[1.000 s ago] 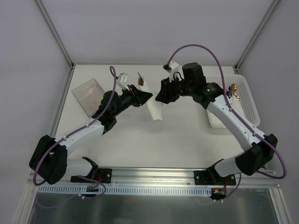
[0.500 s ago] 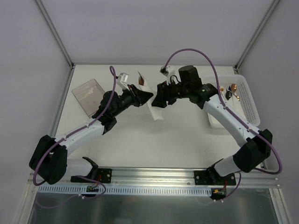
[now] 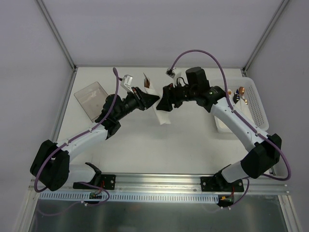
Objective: Place the utensils on the paper napkin and roll it up
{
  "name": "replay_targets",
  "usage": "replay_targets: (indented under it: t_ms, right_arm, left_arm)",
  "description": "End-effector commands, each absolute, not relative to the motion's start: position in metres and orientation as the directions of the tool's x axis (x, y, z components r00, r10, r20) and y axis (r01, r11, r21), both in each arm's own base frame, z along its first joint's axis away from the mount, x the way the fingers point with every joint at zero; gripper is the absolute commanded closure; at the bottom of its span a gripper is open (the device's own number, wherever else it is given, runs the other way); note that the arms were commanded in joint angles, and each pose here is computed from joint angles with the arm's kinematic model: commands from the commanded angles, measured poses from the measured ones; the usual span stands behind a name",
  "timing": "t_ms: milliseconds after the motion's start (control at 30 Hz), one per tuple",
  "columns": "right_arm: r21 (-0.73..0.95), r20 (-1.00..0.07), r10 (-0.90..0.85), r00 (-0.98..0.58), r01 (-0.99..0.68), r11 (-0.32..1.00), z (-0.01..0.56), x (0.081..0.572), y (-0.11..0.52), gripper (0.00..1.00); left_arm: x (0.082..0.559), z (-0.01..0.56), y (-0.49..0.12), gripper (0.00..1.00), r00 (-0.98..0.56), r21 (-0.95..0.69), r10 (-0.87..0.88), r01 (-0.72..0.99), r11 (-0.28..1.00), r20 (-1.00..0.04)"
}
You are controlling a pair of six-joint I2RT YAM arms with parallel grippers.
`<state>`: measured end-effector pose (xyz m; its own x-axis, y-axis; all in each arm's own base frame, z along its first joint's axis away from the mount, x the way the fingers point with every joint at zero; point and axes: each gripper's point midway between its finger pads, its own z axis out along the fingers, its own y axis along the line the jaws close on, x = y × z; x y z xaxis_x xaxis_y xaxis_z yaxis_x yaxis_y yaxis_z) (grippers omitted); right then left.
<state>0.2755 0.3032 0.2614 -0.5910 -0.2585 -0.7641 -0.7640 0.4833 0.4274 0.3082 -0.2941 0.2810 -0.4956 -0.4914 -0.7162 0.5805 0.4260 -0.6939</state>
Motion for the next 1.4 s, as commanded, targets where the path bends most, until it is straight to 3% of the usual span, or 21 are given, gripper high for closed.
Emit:
replay_targets:
  t_ms: [0,433,667,933,1067,1133,1233,1367]
  right_arm:
    - [0.415,-0.794,-0.243,-0.558,-0.788,0.454,0.271,0.278,0.303,0.32]
    - [0.522,-0.79,-0.191,-0.583,-0.802,0.292,0.291,0.264,0.316,0.36]
    - [0.595,-0.767,-0.175,-0.617,-0.786,0.167,0.298,0.251,0.316,0.66]
    - [0.696,-0.685,-0.196,-0.702,-0.71,0.109,0.291,0.241,0.317,0.75]
    - [0.727,-0.666,-0.174,-0.726,-0.683,0.069,0.294,0.245,0.316,0.99]
    - [0.738,-0.656,-0.169,-0.735,-0.672,0.058,0.296,0.245,0.314,1.0]
    - [0.748,-0.65,-0.142,-0.746,-0.662,0.056,0.299,0.252,0.307,1.0]
    - [0.731,-0.671,-0.101,-0.735,-0.678,0.079,0.306,0.262,0.29,1.0]
  left_arm:
    - [0.288,0.344,-0.299,1.0,-0.426,-0.645,-0.552,0.706,0.292,-0.717]
    - [0.282,0.344,-0.311,1.0,-0.484,-0.66,-0.537,0.725,0.198,-0.692]
    - [0.285,0.343,-0.309,1.0,-0.472,-0.662,-0.553,0.72,0.208,-0.687]
    - [0.288,0.347,-0.309,1.0,-0.462,-0.659,-0.569,0.726,0.199,-0.68]
    - [0.29,0.345,-0.308,1.0,-0.455,-0.658,-0.574,0.723,0.209,-0.681]
    - [0.291,0.344,-0.307,1.0,-0.449,-0.659,-0.577,0.719,0.218,-0.682]
    - [0.293,0.339,-0.305,0.86,-0.45,-0.667,-0.575,0.705,0.24,-0.683]
    - [0.297,0.337,-0.299,0.58,-0.43,-0.655,-0.556,0.693,0.301,-0.711]
